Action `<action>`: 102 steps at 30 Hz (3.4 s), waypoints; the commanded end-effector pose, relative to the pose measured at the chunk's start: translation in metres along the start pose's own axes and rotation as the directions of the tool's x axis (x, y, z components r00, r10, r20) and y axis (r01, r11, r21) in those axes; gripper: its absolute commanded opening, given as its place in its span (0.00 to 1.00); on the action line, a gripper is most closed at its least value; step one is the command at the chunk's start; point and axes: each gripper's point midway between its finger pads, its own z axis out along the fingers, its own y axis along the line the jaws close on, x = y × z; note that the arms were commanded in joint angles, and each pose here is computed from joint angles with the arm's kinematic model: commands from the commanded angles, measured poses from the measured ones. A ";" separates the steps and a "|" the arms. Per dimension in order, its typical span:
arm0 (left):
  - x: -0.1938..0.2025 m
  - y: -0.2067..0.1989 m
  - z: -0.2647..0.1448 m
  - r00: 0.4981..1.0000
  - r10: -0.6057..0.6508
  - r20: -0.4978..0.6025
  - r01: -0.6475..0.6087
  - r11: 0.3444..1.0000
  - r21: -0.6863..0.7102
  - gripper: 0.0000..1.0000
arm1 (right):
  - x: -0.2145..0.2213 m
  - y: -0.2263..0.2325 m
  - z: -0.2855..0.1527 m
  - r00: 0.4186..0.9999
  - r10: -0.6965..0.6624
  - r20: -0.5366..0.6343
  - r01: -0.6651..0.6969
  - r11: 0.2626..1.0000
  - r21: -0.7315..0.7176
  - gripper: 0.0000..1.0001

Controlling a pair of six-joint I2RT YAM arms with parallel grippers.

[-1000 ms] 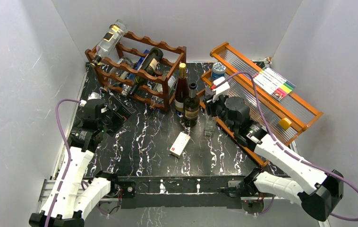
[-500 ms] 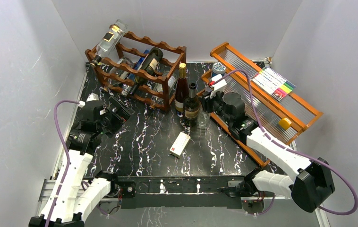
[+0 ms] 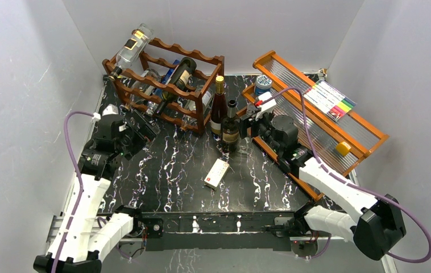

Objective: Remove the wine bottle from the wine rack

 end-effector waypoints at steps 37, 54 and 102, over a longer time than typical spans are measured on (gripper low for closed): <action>-0.274 -0.164 0.129 0.195 0.946 0.259 -0.837 0.298 -0.459 0.98 | -0.022 -0.004 -0.102 0.990 0.114 -0.085 -0.113 0.993 0.018 0.98; -0.345 -0.106 0.251 0.183 0.974 0.135 -0.787 0.228 -0.574 0.98 | 0.004 0.011 -0.064 0.947 0.198 -0.253 -0.201 0.980 0.015 0.98; -0.352 -0.172 0.117 0.227 0.886 0.405 -0.744 0.426 -0.514 0.08 | -0.014 0.013 -0.080 0.956 0.243 -0.166 -0.248 0.969 -0.007 0.98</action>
